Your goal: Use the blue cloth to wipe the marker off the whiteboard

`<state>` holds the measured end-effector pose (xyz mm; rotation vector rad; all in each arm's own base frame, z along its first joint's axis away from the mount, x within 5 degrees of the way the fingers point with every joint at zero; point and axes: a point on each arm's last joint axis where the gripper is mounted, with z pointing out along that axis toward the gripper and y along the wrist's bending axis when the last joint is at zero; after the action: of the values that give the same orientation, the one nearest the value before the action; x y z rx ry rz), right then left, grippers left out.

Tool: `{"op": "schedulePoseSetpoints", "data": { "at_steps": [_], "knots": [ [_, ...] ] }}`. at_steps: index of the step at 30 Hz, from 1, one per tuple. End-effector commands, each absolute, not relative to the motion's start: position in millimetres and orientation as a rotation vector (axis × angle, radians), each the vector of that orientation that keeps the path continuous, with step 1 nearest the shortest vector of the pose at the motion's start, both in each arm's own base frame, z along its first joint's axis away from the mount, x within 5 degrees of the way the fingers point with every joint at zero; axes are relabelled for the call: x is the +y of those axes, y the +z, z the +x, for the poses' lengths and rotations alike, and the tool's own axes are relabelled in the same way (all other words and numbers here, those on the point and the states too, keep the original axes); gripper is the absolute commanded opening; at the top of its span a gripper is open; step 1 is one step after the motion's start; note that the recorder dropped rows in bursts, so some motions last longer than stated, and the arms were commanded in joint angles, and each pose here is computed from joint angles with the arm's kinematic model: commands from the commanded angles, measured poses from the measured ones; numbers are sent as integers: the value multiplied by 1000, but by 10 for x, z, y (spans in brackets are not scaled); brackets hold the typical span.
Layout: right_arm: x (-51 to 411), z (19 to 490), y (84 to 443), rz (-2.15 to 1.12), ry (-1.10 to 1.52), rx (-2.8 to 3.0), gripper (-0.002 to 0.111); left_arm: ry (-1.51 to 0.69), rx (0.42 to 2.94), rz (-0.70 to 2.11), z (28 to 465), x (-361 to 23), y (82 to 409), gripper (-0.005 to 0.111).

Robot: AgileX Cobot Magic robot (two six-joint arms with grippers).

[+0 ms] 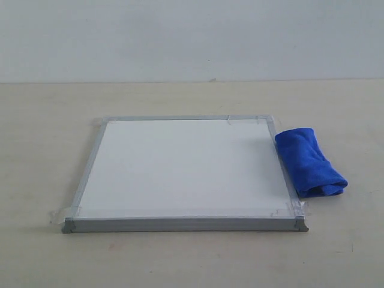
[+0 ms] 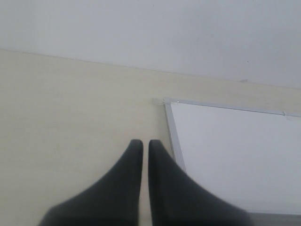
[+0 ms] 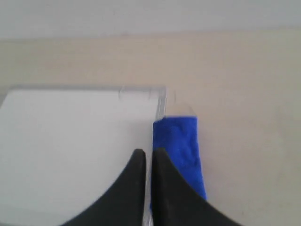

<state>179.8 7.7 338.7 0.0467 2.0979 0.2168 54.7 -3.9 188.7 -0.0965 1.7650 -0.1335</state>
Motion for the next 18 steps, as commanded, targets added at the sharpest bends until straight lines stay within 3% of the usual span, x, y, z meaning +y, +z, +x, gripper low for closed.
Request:
{"op": "schedulePoseSetpoints", "data": {
  "at_steps": [1, 8, 18],
  "knots": [
    [41, 1395, 3381, -9, 99, 1863, 0, -125, 1767, -92, 547, -37, 1874, 4],
    [-8, 980, 2984, -4, -12, 1650, 0, -125, 1767, -92, 547, -37, 1874, 4],
    [-39, 791, 2261, 31, -46, 1653, 0, -125, 1767, -92, 547, -37, 1874, 4]
  ]
}}
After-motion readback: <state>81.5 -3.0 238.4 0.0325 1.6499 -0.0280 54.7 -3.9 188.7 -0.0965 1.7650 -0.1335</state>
